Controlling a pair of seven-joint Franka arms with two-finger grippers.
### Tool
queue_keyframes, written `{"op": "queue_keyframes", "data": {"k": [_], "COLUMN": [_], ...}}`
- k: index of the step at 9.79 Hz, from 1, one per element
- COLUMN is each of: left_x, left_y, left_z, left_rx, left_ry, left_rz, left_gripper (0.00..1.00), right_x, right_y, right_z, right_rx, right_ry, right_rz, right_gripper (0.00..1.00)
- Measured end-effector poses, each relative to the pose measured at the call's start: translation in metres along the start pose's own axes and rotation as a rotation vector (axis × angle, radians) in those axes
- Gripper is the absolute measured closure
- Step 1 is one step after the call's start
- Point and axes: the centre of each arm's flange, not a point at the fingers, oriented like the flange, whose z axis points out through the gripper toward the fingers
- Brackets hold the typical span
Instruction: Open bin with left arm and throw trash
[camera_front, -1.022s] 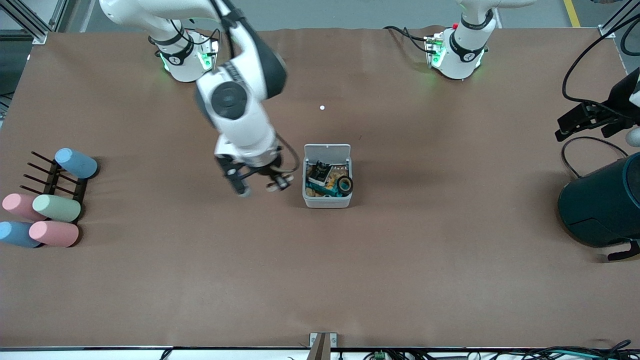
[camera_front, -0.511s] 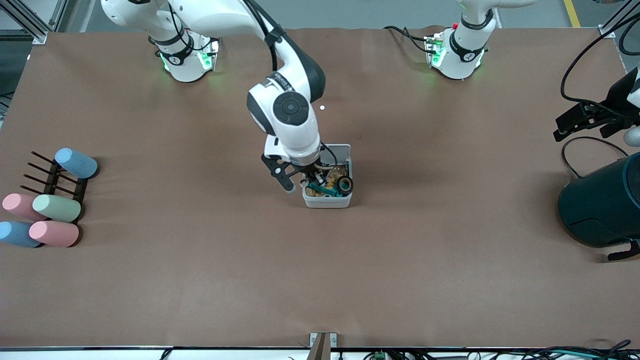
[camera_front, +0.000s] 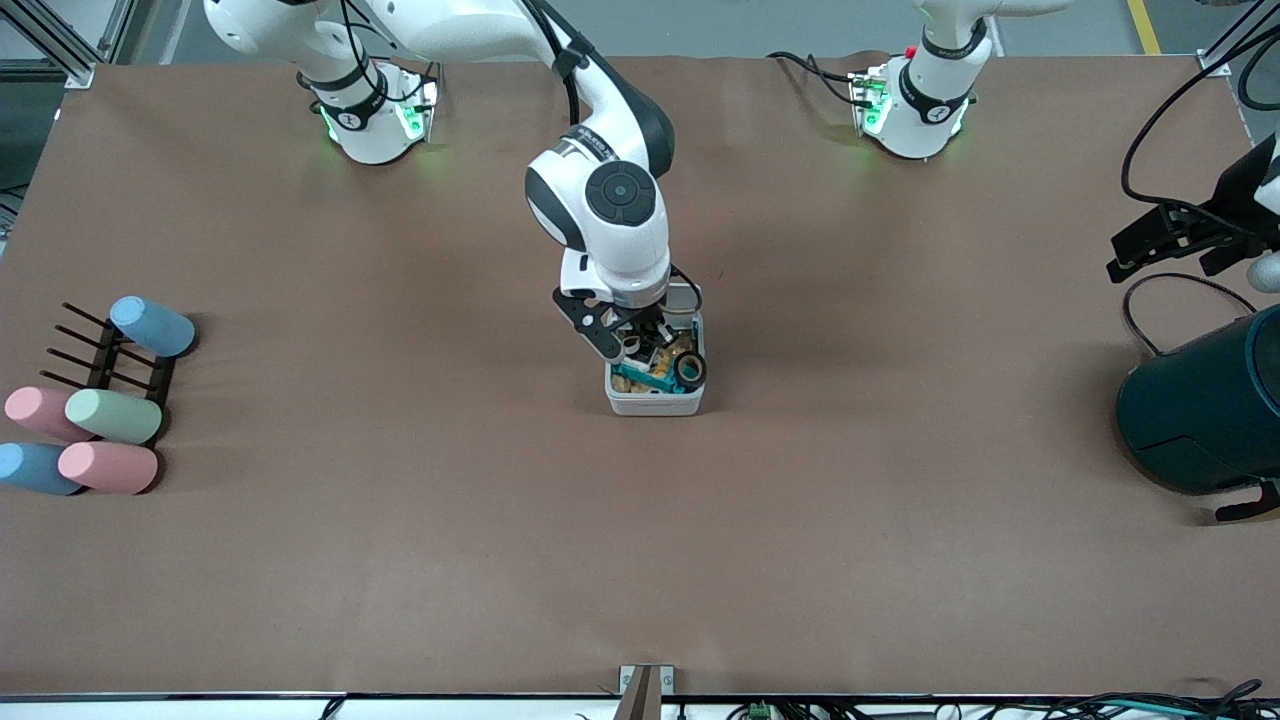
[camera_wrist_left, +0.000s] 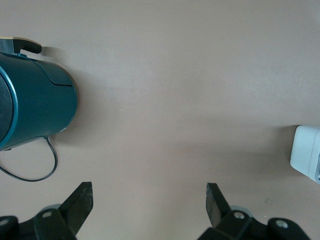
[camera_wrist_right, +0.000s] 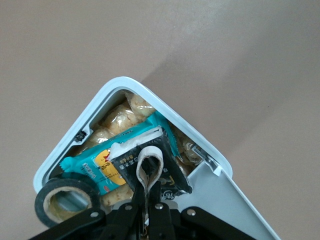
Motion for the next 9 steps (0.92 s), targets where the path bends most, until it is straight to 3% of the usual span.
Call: {"op": "queue_keyframes", "data": {"k": [2, 5, 7, 9], "left_x": [0.0, 0.0, 0.0, 0.0], "left_y": [0.0, 0.0, -0.001, -0.002], "left_z": [0.0, 0.0, 0.0, 0.0], "left_rx": [0.0, 0.0, 0.0, 0.0], "left_ry": [0.0, 0.0, 0.0, 0.0], "left_rz": [0.0, 0.0, -0.002, -0.003], "left_gripper": [0.0, 0.0, 0.0, 0.0], "right_x": [0.004, 0.01, 0.015, 0.05], "right_y": [0.0, -0.001, -0.003, -0.005], "right_z": [0.002, 0.002, -0.004, -0.048], "right_rx": [-0.003, -0.002, 0.008, 0.015], "right_ry": [0.005, 0.009, 0.012, 0.006], "right_rz": [0.006, 0.015, 0.023, 0.067], "right_gripper": [0.83, 0.41, 0.33, 0.26]}}
